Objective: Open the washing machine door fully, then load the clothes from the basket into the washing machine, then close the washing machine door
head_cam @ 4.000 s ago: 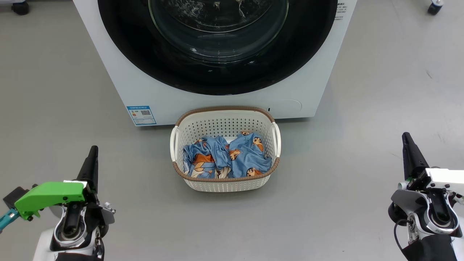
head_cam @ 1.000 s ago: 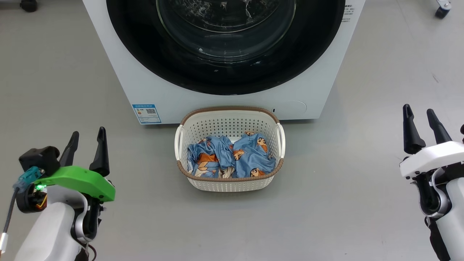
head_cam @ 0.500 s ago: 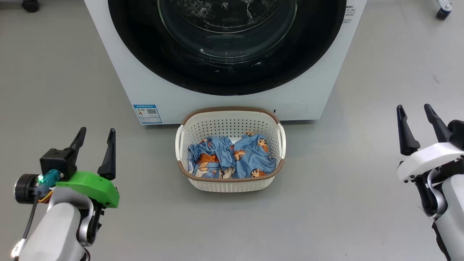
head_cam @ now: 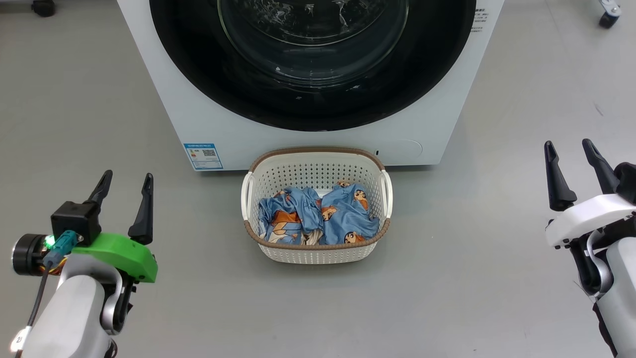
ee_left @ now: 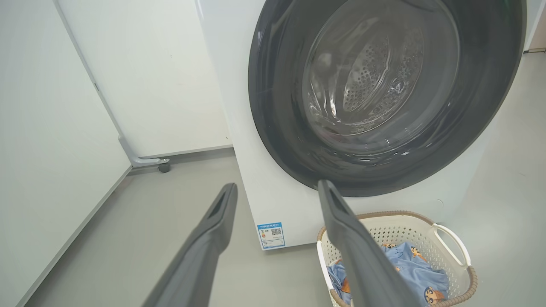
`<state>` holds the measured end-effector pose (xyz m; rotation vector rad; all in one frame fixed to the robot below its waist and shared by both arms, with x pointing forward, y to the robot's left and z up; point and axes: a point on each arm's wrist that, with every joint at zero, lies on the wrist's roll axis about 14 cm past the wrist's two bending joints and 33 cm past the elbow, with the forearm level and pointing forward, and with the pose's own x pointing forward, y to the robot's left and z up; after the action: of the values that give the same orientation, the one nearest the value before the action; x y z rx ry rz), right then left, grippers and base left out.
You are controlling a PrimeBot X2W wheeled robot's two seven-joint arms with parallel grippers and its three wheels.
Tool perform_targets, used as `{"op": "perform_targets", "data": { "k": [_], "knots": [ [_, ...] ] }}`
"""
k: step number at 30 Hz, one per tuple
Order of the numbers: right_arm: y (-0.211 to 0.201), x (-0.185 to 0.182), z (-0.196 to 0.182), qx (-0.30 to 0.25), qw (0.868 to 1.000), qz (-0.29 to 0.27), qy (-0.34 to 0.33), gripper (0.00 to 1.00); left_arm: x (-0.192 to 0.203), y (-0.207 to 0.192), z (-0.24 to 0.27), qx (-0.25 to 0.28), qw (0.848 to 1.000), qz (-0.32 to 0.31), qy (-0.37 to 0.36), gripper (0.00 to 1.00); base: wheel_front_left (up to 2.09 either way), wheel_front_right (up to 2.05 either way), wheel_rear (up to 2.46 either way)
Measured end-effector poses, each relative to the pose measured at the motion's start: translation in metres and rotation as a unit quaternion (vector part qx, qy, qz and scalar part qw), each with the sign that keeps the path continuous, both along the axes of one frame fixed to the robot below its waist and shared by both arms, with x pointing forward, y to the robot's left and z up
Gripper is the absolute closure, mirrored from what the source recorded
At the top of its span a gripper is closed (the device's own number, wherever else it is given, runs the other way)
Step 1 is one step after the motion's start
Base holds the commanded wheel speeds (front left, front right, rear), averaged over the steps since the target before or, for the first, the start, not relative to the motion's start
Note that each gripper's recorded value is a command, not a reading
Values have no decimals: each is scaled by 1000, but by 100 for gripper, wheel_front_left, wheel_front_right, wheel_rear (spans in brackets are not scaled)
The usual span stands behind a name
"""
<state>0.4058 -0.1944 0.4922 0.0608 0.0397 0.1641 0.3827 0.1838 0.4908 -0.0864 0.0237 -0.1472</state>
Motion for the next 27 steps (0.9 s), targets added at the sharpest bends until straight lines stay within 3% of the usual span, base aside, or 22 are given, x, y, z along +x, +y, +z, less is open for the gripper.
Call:
{"op": "perform_targets", "data": {
  "k": [27],
  "knots": [
    [-8,0,9,13,1000,-18,-13,0,2,15,2,-32,999,36,-2,0,0,0,0]
  ]
}}
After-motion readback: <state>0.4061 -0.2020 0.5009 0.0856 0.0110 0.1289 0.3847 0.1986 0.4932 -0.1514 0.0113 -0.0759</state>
